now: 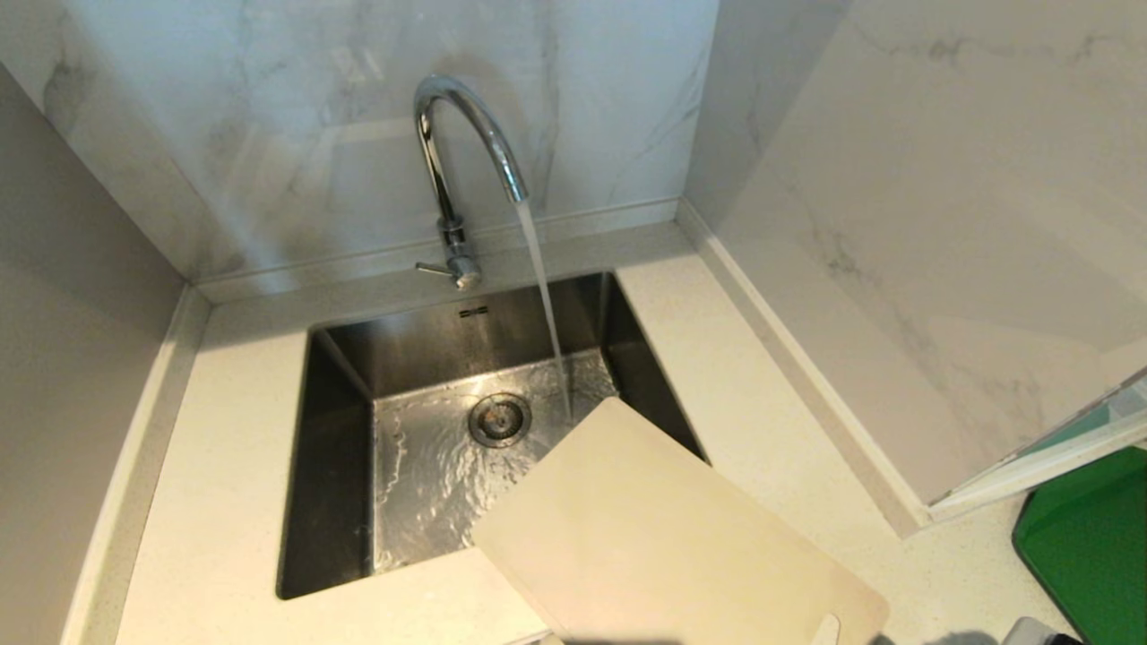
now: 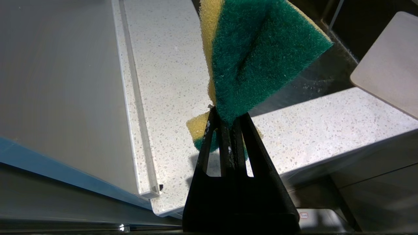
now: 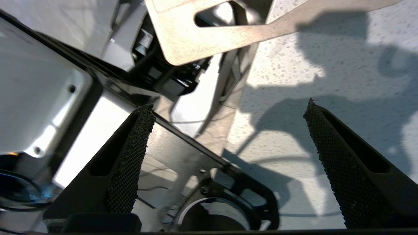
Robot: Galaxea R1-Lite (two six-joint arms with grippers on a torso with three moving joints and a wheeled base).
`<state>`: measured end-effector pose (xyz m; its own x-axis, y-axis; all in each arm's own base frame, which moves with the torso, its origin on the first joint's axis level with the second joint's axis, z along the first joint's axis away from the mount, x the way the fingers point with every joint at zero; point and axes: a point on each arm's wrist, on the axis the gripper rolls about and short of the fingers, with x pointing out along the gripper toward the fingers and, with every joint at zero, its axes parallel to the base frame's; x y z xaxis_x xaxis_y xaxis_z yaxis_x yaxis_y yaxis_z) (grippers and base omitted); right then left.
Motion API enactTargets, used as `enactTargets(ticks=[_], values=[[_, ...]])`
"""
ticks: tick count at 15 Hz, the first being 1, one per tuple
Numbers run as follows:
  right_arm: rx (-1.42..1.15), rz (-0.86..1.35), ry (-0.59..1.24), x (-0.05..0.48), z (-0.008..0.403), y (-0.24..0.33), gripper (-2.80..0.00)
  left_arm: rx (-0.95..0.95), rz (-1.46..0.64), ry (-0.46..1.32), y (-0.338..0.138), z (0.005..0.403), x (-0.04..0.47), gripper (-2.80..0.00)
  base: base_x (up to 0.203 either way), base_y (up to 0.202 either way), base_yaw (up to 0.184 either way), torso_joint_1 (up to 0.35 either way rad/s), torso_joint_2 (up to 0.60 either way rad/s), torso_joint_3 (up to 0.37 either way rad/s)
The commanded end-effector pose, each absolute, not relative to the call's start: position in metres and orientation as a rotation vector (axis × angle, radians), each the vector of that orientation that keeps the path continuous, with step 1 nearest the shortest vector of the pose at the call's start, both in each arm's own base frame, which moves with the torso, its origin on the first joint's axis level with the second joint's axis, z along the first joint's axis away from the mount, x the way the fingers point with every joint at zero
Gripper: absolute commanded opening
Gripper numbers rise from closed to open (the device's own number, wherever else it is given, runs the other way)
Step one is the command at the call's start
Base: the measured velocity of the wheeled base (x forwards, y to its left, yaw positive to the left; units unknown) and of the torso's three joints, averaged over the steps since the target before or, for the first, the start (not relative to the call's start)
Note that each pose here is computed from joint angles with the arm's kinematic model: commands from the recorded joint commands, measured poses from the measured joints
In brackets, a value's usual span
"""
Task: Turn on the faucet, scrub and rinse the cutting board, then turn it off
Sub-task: Pick up the cutting board
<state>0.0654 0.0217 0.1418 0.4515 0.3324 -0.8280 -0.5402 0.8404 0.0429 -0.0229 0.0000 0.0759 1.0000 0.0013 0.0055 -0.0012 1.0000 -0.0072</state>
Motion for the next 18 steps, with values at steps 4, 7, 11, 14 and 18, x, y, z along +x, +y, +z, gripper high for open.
enactTargets(ticks=[4,7,11,14,18], values=[[-0.412,0.634,0.934,0.067,0.140,0.023,0.00,-0.006,0.002,-0.004,0.000,0.076,-0.023,-2.80,0.000,0.000,0.000,0.000,0.00,0.000],[-0.568,0.730,0.854,0.072,0.140,0.025,0.00,-0.003,0.002,-0.003,0.000,0.076,-0.023,-2.80,0.000,0.000,0.000,0.000,0.00,0.000],[-0.815,0.838,0.725,0.078,0.137,0.027,0.00,-0.003,0.002,-0.003,0.000,0.076,-0.023,-2.80,0.000,0.000,0.000,0.000,0.00,0.000],[-1.017,0.871,0.673,0.079,0.137,0.026,0.00,-0.003,0.002,-0.003,0.000,0.076,-0.023,-2.80,0.000,0.000,0.000,0.000,0.00,0.000],[-1.198,0.914,0.615,0.078,0.138,0.027,0.00,-0.005,0.002,-0.003,0.000,0.076,-0.023,-2.80,0.000,0.000,0.000,0.000,0.00,0.000]])
